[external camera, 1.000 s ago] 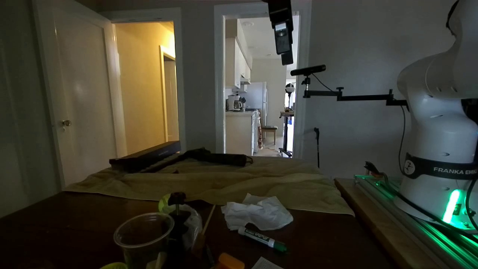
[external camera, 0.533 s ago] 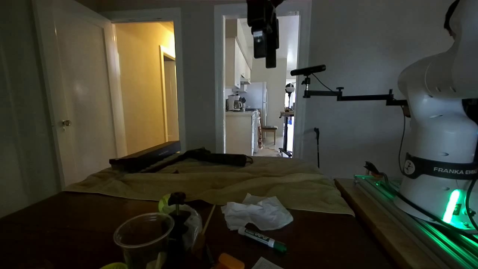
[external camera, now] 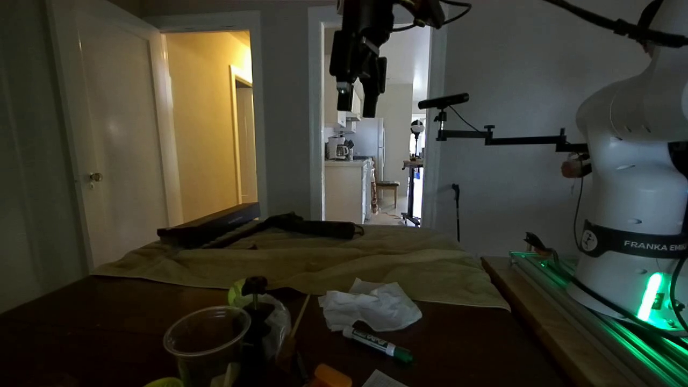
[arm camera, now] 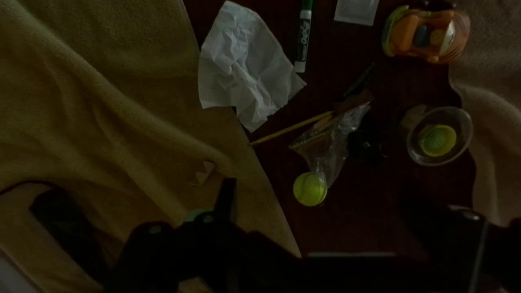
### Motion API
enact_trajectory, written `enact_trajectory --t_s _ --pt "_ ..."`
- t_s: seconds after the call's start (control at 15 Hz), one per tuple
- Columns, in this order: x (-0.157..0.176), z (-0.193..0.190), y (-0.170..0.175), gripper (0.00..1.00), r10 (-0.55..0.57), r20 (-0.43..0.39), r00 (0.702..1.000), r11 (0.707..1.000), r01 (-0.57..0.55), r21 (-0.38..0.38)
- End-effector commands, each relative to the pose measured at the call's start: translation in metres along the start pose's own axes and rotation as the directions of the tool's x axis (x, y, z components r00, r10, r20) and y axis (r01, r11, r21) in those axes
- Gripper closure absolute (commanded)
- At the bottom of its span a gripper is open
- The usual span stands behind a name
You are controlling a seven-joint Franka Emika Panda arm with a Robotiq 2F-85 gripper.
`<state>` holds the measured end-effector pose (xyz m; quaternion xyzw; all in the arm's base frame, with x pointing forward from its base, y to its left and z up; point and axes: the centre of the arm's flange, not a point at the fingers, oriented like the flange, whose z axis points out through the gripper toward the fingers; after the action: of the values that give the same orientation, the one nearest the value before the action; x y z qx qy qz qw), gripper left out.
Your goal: Move the tennis ball to the clear cup
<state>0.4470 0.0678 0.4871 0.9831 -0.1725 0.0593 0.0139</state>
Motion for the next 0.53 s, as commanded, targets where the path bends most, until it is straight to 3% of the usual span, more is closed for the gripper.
enact_trajectory --t_s 0.0,0.47 --pt "0.019 0.014 0.024 0.0 0.102 -0.037 0.994 0.995 -0.103 -0.006" --pt "0.061 0.054 0.047 0.0 0.275 0.045 0.96 0.957 -0.278 0.085"
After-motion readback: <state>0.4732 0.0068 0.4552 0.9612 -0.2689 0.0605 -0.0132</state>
